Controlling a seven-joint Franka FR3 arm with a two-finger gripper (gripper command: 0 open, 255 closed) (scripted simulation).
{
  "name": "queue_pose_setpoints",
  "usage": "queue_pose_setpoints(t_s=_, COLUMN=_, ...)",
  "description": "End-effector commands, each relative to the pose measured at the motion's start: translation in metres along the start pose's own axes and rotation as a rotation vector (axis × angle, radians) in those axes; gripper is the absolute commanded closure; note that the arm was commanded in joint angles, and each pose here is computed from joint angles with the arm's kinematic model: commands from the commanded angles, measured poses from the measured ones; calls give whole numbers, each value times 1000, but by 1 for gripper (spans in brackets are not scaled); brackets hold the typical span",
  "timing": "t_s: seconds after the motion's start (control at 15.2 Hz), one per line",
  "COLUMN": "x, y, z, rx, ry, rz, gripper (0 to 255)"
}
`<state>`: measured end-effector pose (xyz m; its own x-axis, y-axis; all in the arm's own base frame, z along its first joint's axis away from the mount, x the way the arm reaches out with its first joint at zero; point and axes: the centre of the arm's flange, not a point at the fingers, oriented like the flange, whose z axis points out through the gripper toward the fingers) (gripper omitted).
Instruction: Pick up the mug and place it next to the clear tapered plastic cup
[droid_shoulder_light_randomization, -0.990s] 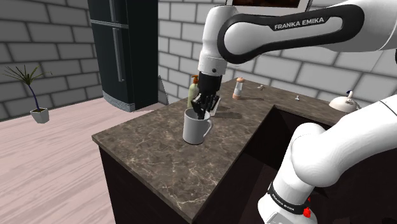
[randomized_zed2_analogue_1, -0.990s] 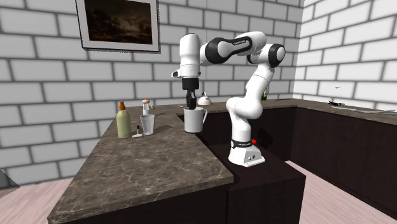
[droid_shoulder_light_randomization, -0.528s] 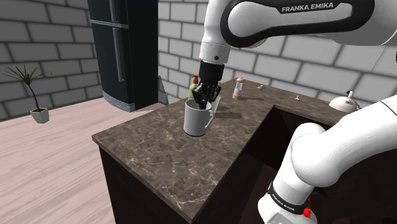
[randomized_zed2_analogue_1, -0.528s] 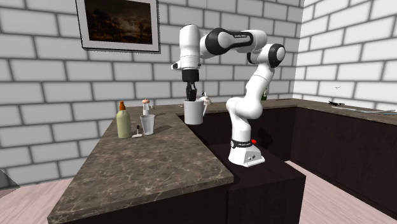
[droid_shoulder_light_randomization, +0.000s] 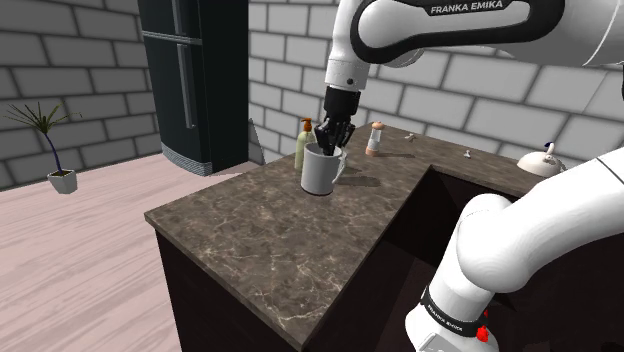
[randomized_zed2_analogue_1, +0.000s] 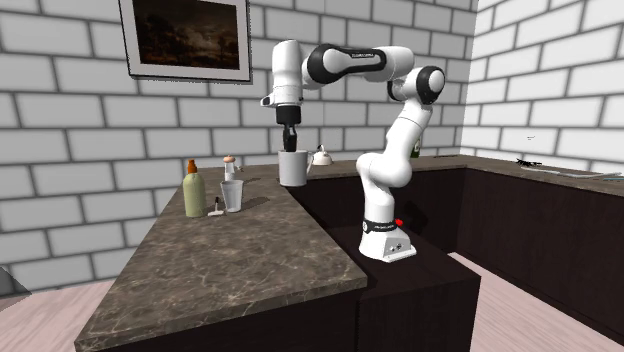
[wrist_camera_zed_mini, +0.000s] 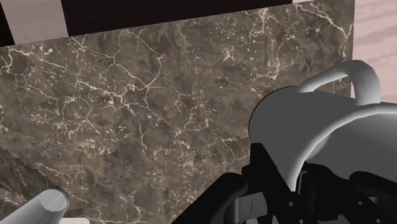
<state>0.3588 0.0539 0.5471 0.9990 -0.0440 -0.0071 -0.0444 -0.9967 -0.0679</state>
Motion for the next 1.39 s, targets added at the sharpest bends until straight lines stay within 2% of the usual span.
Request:
queue_pose_setpoints(t_s=0.0, x=6, y=26, z=-3, rx=0, ry=0, rz=-2, gripper=255)
queue_pose_setpoints(t_s=1.32, x=87, y=277, z=-20, rx=0, ry=0, rz=-2, gripper=255)
